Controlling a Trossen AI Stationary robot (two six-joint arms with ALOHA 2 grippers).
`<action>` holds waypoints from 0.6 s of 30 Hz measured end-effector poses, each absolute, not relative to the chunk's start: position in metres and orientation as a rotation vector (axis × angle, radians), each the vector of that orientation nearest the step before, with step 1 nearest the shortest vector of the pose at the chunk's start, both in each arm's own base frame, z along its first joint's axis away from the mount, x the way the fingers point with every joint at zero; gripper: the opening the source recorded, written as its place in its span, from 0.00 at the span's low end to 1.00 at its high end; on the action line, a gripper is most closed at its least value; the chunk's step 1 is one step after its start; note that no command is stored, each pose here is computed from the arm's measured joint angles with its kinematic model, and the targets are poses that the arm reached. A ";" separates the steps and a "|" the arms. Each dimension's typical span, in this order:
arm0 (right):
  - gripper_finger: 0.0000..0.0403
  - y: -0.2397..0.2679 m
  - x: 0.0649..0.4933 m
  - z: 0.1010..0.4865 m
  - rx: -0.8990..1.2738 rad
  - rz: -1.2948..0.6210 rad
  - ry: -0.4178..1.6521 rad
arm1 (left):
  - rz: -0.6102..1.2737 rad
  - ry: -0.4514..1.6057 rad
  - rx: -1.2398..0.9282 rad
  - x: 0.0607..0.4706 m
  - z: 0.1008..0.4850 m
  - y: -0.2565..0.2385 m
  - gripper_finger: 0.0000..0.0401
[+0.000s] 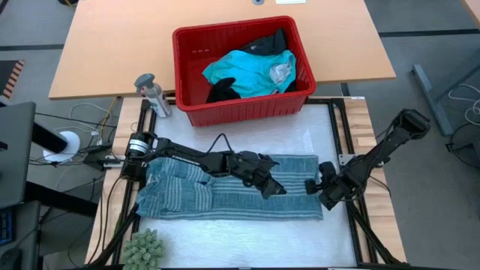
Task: Fold Laundry from Bin
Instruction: Fold the patterned blue shirt
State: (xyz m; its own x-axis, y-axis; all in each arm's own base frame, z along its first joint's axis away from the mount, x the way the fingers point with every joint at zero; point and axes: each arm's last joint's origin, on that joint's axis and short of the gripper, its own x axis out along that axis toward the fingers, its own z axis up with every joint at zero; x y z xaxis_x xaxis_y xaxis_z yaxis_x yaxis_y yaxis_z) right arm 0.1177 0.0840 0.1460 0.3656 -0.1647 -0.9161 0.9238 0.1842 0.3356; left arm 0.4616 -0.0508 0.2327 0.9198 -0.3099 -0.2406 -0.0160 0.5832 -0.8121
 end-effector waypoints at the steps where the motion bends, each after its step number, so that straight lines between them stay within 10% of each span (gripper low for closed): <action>1: 0.97 0.083 0.118 0.145 1.110 -0.927 0.871 | -0.175 0.382 -0.936 0.462 0.232 -0.051 0.41; 18: 0.90 0.071 0.129 0.129 1.059 -0.911 1.038 | -0.150 0.376 -0.891 0.462 0.231 -0.041 0.41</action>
State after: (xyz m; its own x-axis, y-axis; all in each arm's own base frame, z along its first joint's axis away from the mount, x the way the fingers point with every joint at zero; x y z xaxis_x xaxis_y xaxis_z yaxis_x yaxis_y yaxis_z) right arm 0.1289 0.0711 0.1292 0.2644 -0.0920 -0.9600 0.9400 0.2472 0.2352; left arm 0.4621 -0.0409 0.2313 0.9243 -0.2820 -0.2572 -0.0274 0.6230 -0.7817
